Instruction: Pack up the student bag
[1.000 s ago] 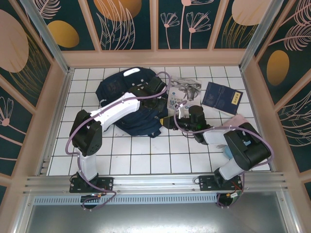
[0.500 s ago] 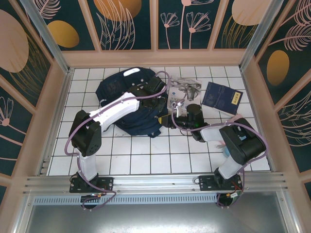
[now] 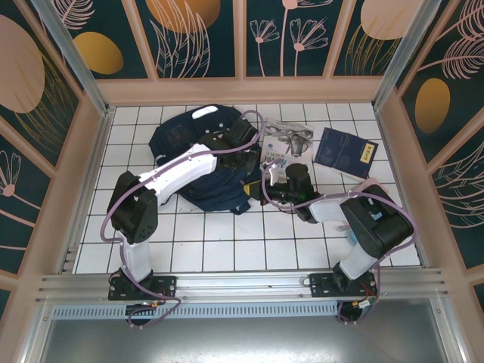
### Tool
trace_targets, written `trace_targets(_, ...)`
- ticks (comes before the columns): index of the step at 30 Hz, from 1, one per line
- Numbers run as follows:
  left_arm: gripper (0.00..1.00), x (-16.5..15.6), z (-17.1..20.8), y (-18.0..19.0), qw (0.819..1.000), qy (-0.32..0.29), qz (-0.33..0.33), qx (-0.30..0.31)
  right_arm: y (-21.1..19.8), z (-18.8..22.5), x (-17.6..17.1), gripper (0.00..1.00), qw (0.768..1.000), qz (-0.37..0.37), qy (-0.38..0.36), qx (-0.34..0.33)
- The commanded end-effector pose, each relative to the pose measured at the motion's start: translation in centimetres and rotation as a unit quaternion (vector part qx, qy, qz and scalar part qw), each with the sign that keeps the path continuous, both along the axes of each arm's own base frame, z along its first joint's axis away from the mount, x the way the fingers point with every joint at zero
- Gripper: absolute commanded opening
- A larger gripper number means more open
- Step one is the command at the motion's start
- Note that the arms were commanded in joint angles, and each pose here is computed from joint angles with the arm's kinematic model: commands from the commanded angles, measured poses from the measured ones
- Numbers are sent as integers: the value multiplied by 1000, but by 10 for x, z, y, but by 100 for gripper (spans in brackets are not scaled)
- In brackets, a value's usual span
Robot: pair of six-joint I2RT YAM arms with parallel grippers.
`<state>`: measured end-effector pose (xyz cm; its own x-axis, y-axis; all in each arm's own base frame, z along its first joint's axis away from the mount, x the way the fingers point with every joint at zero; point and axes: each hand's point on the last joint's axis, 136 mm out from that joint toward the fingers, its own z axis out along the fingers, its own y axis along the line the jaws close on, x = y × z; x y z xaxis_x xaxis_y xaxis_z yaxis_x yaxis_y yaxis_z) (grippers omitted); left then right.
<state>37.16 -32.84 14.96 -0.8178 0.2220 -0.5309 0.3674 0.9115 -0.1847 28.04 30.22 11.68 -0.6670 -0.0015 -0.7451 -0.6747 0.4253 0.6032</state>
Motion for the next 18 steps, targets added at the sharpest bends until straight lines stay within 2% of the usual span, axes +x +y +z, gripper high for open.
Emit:
trace_targets(1, 0, 30, 54, 3, 995, -65, 46, -53, -4, 17, -5, 0, 998, -23, -55, -10)
trace_targets(9, 0, 58, 88, -3, 988, -97, 62, -100, 6, 21, -36, 0, 988, -44, -129, -74)
trace_targets(18, 0, 80, 118, -12, 981, -128, 62, -131, 46, 16, -56, 0, 980, -18, -159, -121)
